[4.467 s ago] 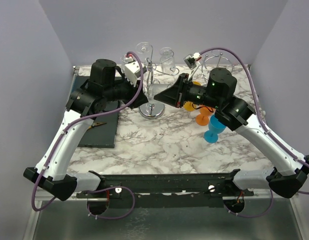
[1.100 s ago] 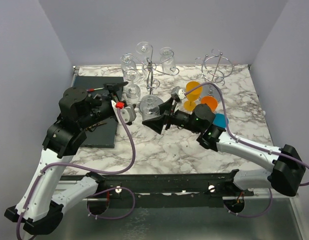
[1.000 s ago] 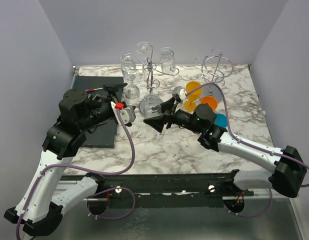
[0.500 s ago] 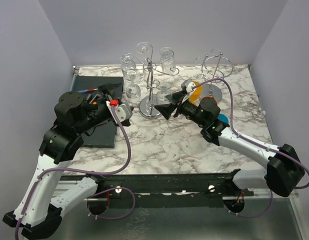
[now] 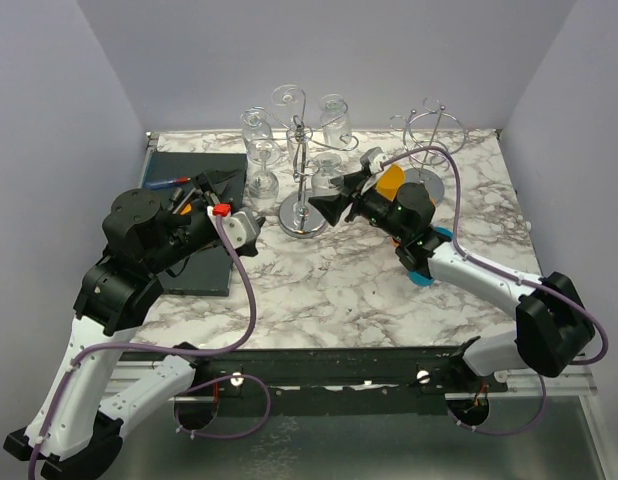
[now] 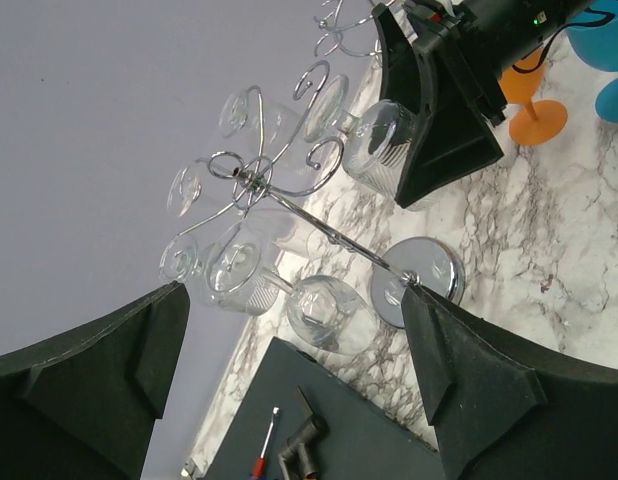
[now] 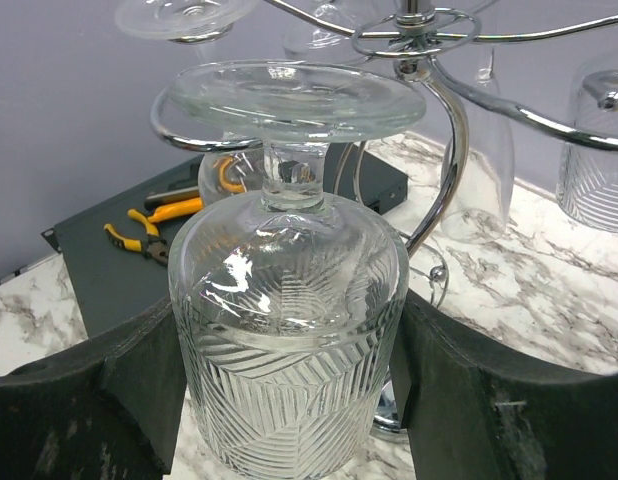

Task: Place the wine glass upside down on the wine glass rack
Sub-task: Turn the wine glass upside down at the wine rack.

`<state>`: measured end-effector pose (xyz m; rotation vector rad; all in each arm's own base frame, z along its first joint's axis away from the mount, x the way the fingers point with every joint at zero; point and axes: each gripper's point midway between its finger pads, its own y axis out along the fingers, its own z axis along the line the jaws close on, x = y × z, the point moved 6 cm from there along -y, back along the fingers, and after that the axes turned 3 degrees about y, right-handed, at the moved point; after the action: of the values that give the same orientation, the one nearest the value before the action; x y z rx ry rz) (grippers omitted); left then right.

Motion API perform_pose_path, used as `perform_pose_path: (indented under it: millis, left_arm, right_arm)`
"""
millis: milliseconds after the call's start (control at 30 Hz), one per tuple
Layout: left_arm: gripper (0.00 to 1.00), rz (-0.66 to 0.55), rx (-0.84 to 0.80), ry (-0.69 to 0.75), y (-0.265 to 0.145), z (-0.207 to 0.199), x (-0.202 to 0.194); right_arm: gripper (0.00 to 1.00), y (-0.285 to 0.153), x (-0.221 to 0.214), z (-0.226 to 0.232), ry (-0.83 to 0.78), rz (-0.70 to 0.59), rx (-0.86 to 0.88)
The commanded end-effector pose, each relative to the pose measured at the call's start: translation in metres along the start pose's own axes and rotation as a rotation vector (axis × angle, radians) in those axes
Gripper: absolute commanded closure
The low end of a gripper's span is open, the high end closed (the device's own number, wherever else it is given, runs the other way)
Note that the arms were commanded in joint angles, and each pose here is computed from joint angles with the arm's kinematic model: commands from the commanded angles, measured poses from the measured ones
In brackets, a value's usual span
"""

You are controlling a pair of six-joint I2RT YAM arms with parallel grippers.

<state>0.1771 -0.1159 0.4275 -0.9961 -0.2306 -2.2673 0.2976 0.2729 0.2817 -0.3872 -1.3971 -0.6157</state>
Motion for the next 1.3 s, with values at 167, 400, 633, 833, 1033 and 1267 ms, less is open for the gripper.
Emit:
perform_pose_path:
  millis: [167, 400, 633, 833, 1033, 1267]
  left_arm:
    - [0.05, 0.016, 0.002, -0.017, -0.002, -0.004, -0.005]
    - [0.05, 0.019, 0.006, -0.011, -0.002, -0.004, -0.006]
    - [0.05, 0.02, -0.003, -0.015, -0.001, -0.006, -0.007]
    - [0.05, 0.02, -0.002, -0.016, -0.001, -0.005, -0.007]
    - [0.05, 0.02, 0.002, -0.015, -0.002, -0.005, -0.006]
    - [0.05, 0.018, -0.003, -0.019, 0.0, -0.005, -0.006]
  right_arm:
    - [0.7, 0.026, 0.04, -0.001, -0.083, -0.138, 0.059]
    - [0.7, 0.036, 0.04, -0.002, -0.097, -0.143, 0.073]
    - [0.7, 0.041, 0.035, -0.001, -0.082, -0.134, 0.091]
    - [0.68, 0.048, 0.03, -0.002, -0.07, -0.107, 0.111]
    - [0.68, 0.053, 0.03, 0.0, -0.073, -0.092, 0.135]
    - [0.68, 0.057, 0.022, 0.001, -0.077, -0.058, 0.163]
